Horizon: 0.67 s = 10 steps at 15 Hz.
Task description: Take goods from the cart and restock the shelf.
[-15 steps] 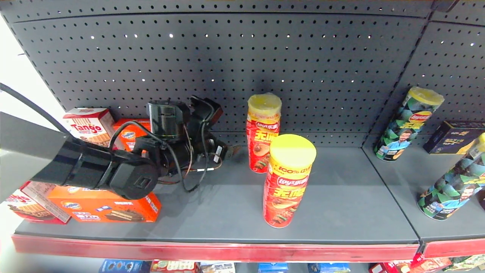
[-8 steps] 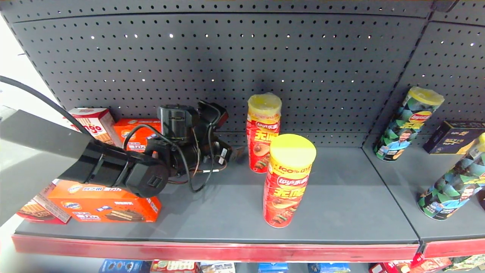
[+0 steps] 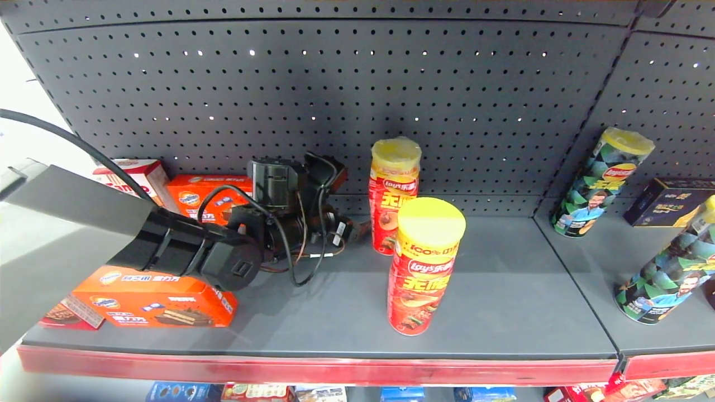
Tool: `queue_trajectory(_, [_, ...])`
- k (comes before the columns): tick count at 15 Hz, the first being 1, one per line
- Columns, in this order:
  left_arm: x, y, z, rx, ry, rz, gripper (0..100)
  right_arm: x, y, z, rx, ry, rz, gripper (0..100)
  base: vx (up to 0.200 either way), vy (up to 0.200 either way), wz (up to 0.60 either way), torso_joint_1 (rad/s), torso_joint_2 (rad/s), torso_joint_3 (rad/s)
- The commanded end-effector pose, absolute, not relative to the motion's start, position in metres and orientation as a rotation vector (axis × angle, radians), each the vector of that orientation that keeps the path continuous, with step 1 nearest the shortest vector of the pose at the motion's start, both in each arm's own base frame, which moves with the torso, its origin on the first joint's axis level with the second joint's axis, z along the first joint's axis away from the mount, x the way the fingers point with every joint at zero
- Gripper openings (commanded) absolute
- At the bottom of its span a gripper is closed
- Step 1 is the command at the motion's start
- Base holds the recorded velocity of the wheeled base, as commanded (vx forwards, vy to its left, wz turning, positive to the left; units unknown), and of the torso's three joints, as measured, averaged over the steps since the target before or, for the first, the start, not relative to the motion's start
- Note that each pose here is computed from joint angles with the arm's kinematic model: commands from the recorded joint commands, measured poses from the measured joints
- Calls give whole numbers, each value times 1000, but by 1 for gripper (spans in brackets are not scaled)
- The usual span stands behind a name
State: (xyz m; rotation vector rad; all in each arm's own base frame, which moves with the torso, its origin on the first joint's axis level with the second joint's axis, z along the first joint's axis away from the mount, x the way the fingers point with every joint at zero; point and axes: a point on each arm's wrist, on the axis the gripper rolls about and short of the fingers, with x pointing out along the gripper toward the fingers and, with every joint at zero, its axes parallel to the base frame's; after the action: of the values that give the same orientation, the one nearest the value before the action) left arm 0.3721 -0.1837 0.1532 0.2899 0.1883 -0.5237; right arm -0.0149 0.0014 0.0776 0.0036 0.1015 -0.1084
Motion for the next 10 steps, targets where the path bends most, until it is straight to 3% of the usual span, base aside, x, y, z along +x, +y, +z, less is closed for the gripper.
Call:
queue_trajectory(1, [371, -188, 152, 291, 187, -534, 100, -15, 1, 78, 3, 101, -109, 100, 0, 0, 0, 0, 0, 0])
queue_trajectory(10, [370, -194, 152, 292, 182, -540, 100, -15, 1, 78, 3, 103, -109, 100, 0, 0, 0, 0, 0, 0])
